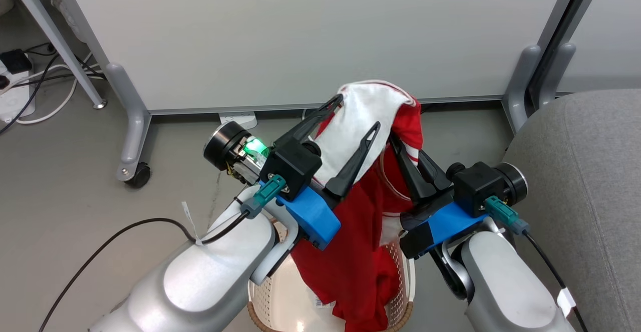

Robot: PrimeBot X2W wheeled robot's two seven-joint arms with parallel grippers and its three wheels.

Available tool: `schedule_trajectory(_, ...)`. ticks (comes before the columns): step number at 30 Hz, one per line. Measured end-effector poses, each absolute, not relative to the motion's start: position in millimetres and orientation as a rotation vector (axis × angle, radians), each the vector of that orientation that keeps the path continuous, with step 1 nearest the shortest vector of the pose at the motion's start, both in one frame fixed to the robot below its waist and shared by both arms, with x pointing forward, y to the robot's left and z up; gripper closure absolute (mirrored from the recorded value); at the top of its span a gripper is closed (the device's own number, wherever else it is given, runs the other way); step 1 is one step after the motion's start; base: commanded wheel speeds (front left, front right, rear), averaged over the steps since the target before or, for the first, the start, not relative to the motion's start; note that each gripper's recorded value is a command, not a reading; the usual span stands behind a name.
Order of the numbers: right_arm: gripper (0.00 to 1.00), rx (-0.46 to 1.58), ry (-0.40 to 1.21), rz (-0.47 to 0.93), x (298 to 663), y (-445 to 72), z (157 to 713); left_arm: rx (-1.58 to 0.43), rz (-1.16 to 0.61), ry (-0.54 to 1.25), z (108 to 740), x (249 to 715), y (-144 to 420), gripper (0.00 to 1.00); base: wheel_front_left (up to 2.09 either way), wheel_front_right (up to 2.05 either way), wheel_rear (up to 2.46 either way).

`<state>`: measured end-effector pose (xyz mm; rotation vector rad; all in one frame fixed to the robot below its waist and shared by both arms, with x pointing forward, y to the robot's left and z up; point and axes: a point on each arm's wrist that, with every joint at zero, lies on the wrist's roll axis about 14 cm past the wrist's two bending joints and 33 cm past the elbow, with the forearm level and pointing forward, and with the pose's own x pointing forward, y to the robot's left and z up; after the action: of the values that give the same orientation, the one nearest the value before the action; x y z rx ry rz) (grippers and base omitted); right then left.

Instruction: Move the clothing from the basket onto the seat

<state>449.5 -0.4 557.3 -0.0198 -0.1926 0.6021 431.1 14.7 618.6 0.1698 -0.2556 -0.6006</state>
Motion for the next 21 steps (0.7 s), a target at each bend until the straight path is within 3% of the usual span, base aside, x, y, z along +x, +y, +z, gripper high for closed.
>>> schedule_trajectory(21,1.0,0.003,-0.171,0.415,472.8,-66.6,544.8,0.128,-0.69,-0.194,587.4,448.4,-14.8,0.0,0.0,0.0,0.0)
